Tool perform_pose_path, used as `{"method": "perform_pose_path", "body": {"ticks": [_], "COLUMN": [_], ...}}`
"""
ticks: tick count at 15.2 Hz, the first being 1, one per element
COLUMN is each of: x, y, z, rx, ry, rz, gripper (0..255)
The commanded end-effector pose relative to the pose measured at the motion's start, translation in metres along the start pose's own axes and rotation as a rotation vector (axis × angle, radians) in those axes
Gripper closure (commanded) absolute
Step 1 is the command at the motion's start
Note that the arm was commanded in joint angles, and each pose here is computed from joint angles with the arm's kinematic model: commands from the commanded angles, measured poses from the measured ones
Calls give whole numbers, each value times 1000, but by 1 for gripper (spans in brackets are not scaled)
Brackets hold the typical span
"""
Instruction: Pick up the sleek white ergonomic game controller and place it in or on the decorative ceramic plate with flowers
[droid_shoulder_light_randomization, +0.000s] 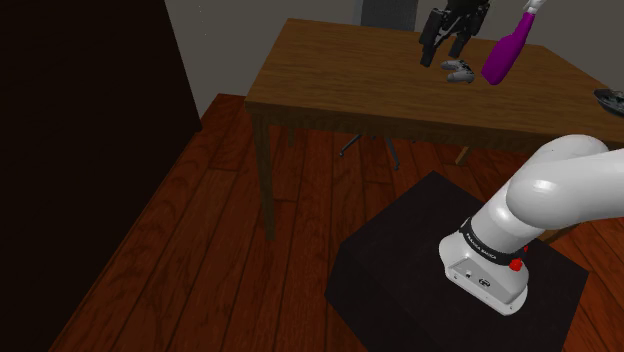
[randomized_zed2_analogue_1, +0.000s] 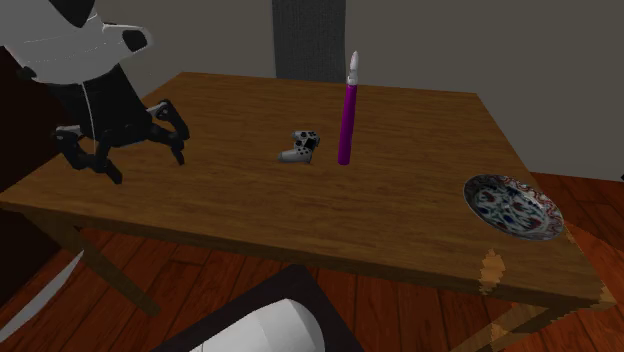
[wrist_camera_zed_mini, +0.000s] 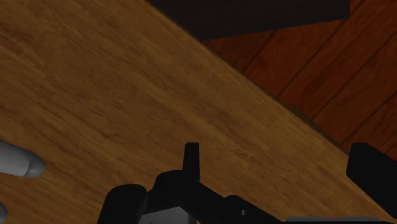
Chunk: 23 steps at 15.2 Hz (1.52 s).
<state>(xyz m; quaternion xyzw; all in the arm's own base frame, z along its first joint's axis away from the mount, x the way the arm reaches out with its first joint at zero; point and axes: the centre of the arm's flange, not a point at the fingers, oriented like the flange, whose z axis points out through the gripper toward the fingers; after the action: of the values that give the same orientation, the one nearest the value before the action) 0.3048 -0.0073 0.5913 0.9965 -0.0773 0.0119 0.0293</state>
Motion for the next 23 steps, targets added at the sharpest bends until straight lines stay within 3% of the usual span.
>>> {"method": "perform_pose_path", "body": {"ticks": [1, 12, 23], "x": [0, 77, 112], "y": [0, 119, 257], "z": [0, 40, 81], "rx": [0, -31, -62], "ry": [0, -68, -135], "rz": [0, 308, 615], "gripper": [0, 0, 0]}}
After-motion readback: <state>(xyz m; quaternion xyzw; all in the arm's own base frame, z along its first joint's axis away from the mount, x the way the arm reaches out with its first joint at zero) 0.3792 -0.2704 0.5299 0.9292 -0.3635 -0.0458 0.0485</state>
